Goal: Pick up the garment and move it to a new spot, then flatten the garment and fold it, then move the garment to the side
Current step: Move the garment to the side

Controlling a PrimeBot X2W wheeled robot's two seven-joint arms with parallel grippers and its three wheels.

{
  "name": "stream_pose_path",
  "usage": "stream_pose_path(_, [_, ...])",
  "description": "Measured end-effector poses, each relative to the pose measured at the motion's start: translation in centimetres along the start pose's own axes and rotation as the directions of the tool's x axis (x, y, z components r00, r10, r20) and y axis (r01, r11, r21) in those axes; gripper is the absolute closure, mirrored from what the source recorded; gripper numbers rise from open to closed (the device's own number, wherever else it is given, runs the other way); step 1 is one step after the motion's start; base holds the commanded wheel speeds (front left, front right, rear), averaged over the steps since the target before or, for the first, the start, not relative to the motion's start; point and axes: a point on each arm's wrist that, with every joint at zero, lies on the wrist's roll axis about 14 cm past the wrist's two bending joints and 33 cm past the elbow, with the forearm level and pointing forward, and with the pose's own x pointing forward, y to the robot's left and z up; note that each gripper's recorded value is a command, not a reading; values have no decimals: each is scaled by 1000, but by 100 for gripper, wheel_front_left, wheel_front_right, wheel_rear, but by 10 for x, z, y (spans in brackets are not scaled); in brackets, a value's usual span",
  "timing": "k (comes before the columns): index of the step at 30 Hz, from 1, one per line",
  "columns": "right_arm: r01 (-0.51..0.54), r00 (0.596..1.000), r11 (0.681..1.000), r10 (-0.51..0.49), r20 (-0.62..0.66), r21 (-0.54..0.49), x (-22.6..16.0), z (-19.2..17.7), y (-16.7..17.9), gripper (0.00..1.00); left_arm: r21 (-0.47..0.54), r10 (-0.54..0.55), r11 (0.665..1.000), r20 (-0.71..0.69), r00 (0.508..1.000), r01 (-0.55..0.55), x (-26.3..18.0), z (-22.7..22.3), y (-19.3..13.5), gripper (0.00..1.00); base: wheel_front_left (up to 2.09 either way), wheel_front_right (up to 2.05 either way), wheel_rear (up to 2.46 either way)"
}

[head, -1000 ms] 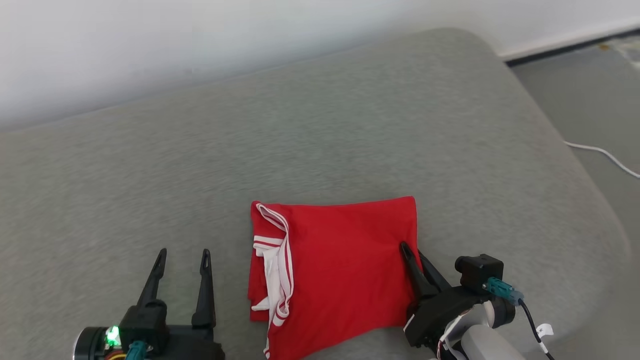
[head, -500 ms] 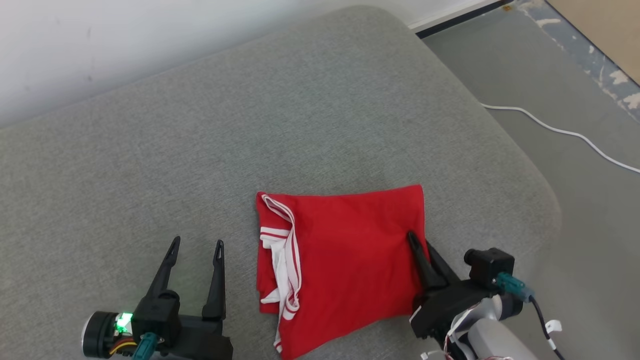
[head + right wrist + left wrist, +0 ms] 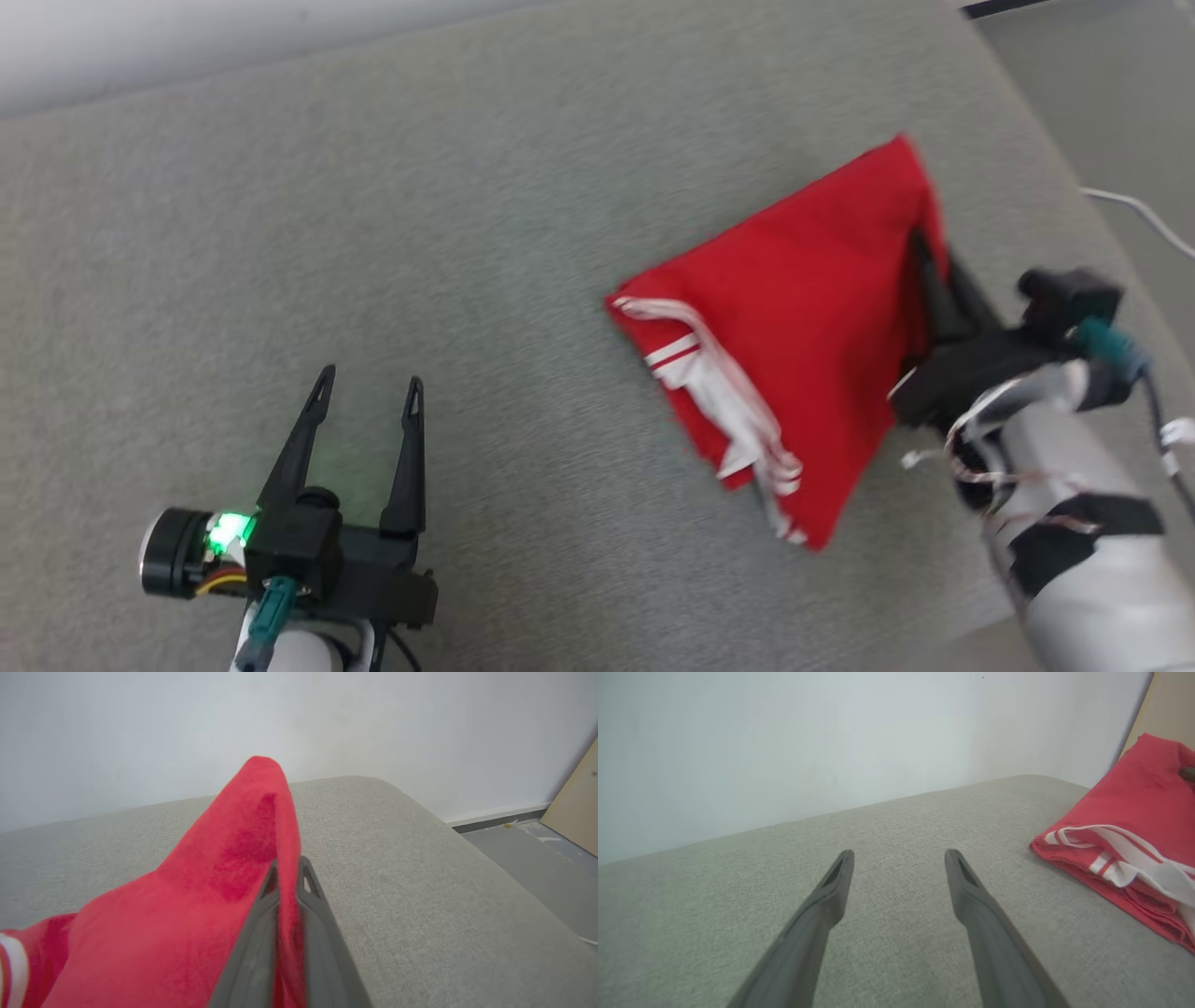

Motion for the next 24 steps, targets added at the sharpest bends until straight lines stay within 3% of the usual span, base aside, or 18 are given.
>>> stream_pose_path(5, [64, 997, 996, -66, -31, -61, 43, -1, -28, 100, 18, 46, 999, -5, 999, -45, 1, -9, 22, 0, 0, 0, 0])
stream_pose_path(14, [235, 971, 961, -240, -16, -144, 103, 5, -90, 100, 65, 140, 989, -62, 988, -136, -8, -41, 63, 0, 0, 0, 0])
stream_pose_path(24, [336, 938, 909, -345, 8, -247, 131, 4, -126, 100, 79, 203, 977, -89, 975, -196, -16, -58, 86, 0, 0, 0, 0])
